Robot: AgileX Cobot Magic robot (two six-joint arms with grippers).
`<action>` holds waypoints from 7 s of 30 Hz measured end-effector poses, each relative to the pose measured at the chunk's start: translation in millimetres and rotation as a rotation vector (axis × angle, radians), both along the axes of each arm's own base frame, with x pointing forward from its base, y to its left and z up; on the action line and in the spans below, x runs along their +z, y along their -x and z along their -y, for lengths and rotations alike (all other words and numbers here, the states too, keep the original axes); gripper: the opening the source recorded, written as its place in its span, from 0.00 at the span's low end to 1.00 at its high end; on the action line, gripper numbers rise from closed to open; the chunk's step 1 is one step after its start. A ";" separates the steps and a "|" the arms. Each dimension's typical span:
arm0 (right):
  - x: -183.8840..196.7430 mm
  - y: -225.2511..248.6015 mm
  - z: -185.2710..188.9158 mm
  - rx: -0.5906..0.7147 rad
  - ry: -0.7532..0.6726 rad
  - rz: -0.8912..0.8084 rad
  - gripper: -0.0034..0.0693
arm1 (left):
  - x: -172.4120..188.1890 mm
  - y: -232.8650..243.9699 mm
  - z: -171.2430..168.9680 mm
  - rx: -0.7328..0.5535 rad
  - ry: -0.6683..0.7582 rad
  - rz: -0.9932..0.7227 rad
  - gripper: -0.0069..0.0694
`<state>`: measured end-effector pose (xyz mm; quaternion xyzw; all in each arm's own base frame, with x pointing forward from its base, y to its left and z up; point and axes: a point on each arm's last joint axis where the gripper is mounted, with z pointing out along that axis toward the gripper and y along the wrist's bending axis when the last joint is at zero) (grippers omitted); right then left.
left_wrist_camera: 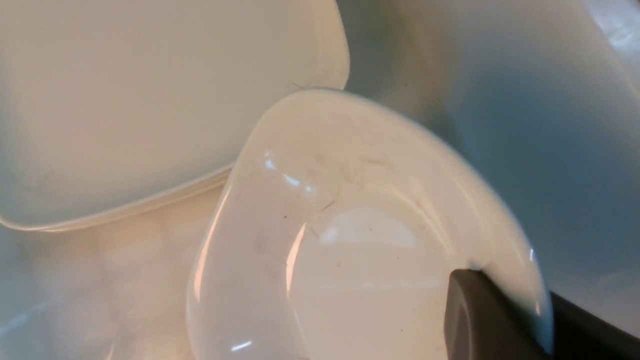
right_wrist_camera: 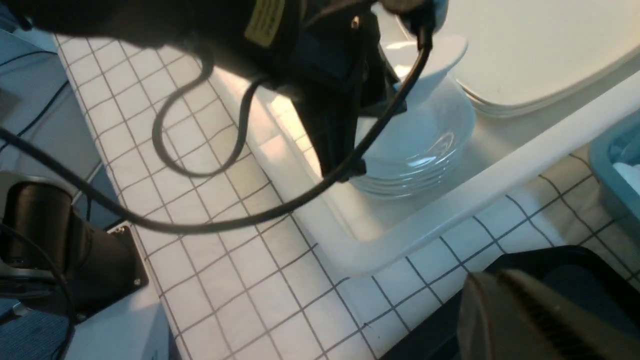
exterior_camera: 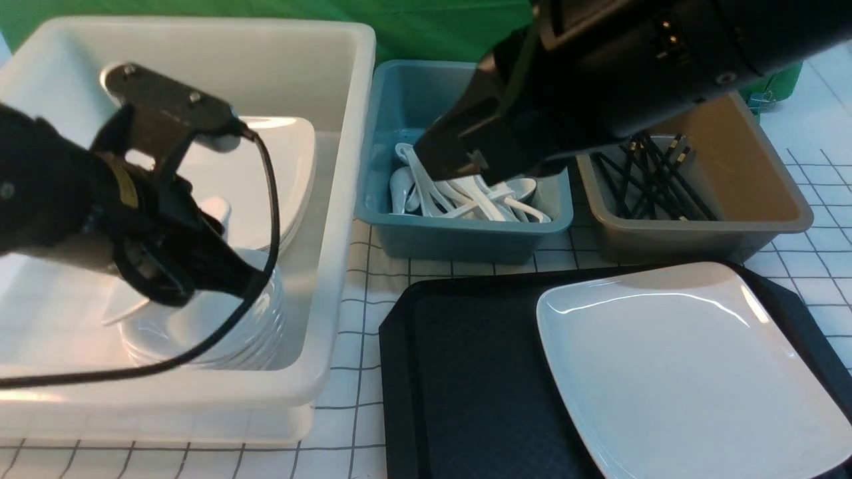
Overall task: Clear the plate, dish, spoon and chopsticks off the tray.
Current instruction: Use the left arm to put the small plate into the large storage box on the left, then use the left arm to grab a plate from the dinner plate, then use the left arm to put the plate into the large storage box on the left
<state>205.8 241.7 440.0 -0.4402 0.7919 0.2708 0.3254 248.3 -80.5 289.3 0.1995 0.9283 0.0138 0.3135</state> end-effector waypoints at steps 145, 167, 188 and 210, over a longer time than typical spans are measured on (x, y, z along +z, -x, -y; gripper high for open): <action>34.4 29.2 125.0 -0.193 0.003 0.138 0.06 | 184.3 -77.6 -68.4 0.237 0.646 0.249 0.13; 18.0 -42.1 -16.0 -0.058 0.059 0.131 0.06 | 20.0 -89.1 -206.7 0.923 0.839 0.303 0.13; 21.8 -42.6 -18.9 -0.066 0.043 0.130 0.06 | -45.2 -108.4 -204.2 0.890 0.725 0.203 0.19; 22.5 -43.1 -19.4 -0.076 0.030 0.128 0.06 | -50.4 -102.9 -198.5 0.704 0.475 0.098 0.62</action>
